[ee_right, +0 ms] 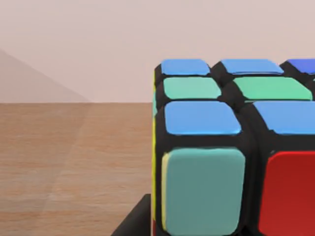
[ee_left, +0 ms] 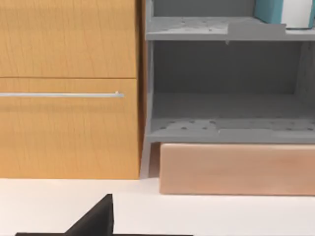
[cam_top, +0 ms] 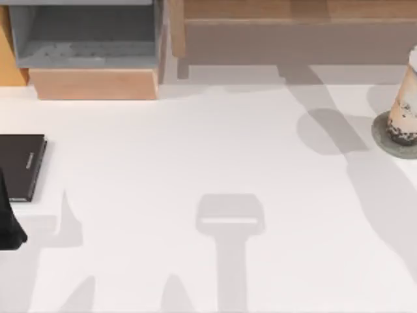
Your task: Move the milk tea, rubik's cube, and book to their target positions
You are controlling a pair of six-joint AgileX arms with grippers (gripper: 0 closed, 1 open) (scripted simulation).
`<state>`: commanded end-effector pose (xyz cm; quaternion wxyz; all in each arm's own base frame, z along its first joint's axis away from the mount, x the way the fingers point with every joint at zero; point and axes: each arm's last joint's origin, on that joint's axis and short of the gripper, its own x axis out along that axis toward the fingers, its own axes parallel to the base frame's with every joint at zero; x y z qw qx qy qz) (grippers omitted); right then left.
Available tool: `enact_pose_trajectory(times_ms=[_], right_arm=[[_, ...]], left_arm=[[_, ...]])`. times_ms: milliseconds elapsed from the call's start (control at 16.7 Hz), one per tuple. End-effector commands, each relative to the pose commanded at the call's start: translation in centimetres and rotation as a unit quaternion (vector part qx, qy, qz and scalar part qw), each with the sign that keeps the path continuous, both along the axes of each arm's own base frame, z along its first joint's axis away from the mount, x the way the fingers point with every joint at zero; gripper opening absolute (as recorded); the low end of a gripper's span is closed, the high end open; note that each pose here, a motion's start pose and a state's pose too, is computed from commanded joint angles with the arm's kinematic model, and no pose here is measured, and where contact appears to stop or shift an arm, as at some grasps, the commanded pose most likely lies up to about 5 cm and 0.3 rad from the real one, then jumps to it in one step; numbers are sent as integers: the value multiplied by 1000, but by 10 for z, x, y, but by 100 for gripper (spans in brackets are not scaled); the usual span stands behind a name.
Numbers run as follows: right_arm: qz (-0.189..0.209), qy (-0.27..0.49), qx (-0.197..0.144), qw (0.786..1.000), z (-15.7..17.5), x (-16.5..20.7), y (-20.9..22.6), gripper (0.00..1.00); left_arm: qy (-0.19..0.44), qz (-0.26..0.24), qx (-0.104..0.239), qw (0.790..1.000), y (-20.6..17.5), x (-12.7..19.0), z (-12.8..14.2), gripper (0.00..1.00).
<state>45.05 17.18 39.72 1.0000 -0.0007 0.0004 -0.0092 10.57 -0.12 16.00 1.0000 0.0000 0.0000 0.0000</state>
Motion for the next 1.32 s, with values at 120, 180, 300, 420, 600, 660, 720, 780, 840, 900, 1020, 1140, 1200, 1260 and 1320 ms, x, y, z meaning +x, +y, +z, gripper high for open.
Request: enact_pose_trajectory(times_ms=[120,180,300,420,600,660,720,780,840,900,1020,1140,1200,1260,1320], right_arm=[[0,0,0,1000,0,0,0,30],[0,0,0,1000,0,0,0,38],[0,0,0,1000,0,0,0,53],[0,0,0,1000,0,0,0,68],[0,0,0,1000,0,0,0,90],[0,0,0,1000,0,0,0,98],[0,0,0,1000,0,0,0,100],[0,0,0,1000,0,0,0,100],[0,0,0,1000,0,0,0,100],[0,0,0,1000,0,0,0,100],[0,0,0,1000,0,0,0,100],[0,0,0,1000,0,0,0,100],[1,0,0,1000,0,-1,1,100],[1,-1,0,1000,1,-1,1,100],[2,-4,1,1000,2,-5,2,100]], left_arm=[[0,0,0,1000,0,0,0,100],[0,0,0,1000,0,0,0,100],[0,0,0,1000,0,0,0,100],[0,0,0,1000,0,0,0,100],[0,0,0,1000,0,0,0,100],[0,0,0,1000,0,0,0,100],[0,0,0,1000,0,0,0,100],[0,0,0,1000,0,0,0,100],[0,0,0,1000,0,0,0,100],[0,0,0,1000,0,0,0,100],[0,0,0,1000,0,0,0,100],[0,0,0,1000,0,0,0,100],[0,0,0,1000,0,0,0,100],[0,0,0,1000,0,0,0,100],[0,0,0,1000,0,0,0,100]])
